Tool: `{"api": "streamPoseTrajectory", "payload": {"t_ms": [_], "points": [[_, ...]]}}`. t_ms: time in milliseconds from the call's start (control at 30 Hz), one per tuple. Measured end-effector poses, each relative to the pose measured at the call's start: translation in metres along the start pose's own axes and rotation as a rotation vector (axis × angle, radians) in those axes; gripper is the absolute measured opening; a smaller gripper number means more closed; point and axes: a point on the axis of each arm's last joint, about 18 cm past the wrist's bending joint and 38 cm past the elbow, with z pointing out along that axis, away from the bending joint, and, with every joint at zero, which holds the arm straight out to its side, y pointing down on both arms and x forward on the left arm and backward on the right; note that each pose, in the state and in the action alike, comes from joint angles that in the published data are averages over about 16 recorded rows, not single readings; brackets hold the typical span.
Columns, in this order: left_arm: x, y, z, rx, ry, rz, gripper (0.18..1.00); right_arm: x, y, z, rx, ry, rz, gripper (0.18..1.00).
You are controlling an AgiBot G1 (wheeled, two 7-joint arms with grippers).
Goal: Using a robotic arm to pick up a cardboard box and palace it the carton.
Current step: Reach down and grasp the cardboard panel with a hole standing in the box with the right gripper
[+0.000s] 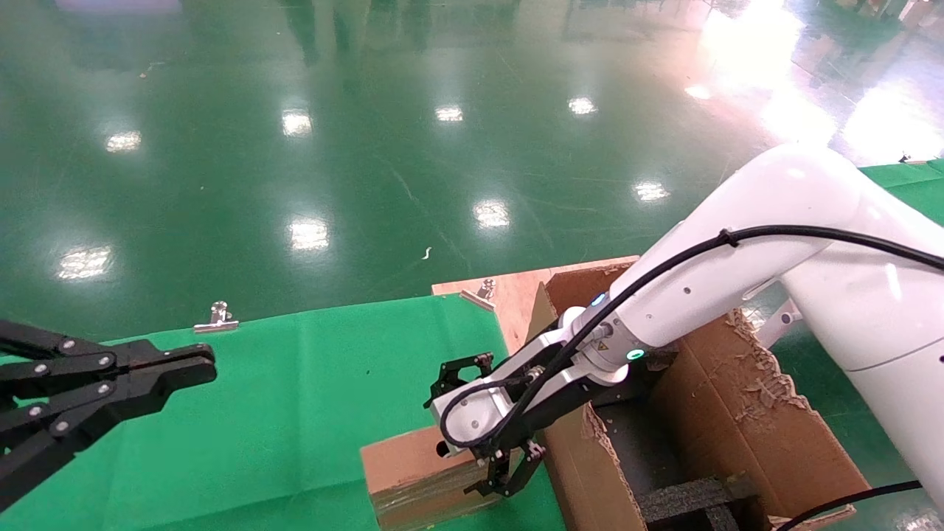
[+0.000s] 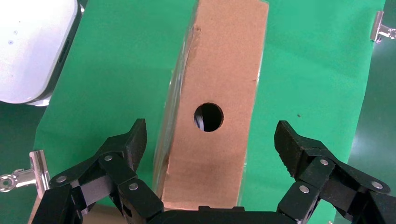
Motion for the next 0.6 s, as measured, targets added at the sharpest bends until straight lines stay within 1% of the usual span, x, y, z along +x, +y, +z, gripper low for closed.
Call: {"api": "streamPoseTrajectory", "payload": {"t_ms": [267,433,600], "points": [[0.0,0.0,0.0,0.0,0.0,0.0,0.234,0.0003,-0.0001,0.0,0.0,0.001,-0.001,0.962],[0.0,-0.0001,0.0,0.0,0.0,0.0,0.286,0.0,-0.0001,-0.0002,0.002,0.002,0.0,0.916],[0.0,-0.0001,0.0,0.0,0.0,0.0,0.369,-0.0002,0.0,-0.0002,0.003,0.002,0.001,0.85]]}}
